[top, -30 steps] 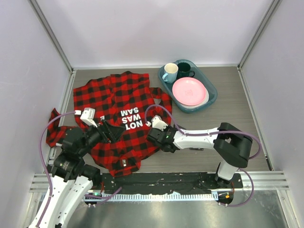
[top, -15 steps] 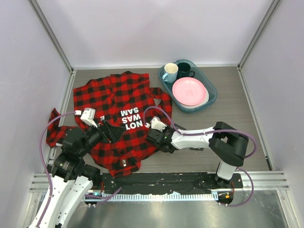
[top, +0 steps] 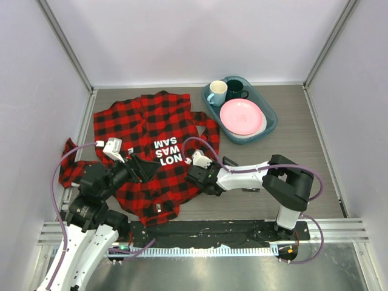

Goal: Remove the brooch from the garment

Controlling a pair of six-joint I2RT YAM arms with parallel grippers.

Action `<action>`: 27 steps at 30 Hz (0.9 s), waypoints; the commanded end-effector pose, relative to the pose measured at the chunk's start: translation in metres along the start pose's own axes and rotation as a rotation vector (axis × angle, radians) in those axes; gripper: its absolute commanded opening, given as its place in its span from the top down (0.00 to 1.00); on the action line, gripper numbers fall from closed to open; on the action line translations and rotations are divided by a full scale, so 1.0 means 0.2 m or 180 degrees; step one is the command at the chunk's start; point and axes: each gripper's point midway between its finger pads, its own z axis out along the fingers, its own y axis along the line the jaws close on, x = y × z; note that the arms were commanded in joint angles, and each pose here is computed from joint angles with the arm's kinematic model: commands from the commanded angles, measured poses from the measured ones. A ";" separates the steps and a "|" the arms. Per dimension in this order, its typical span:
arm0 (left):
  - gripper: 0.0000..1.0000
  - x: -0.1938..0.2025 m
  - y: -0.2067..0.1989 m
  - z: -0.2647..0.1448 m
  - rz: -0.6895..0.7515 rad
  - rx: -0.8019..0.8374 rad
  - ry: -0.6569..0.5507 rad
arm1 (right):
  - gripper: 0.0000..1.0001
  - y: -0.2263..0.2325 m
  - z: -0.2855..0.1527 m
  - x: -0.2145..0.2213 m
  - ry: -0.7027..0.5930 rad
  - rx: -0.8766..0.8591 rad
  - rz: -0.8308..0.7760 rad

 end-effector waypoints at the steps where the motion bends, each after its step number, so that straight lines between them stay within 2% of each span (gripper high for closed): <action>1: 0.17 -0.05 -0.06 0.00 0.0047 0.0174 -0.0110 | 0.98 -0.02 -0.01 -0.08 -0.0114 0.0079 0.0120; 14: 0.17 -0.04 -0.06 0.00 0.0042 0.0182 -0.0105 | 0.74 -0.01 -0.03 -0.09 -0.0116 -0.0017 0.0146; 27: 0.17 -0.04 -0.05 0.00 0.0036 0.0164 -0.0095 | 0.69 0.01 -0.07 -0.10 -0.0163 -0.0176 0.0174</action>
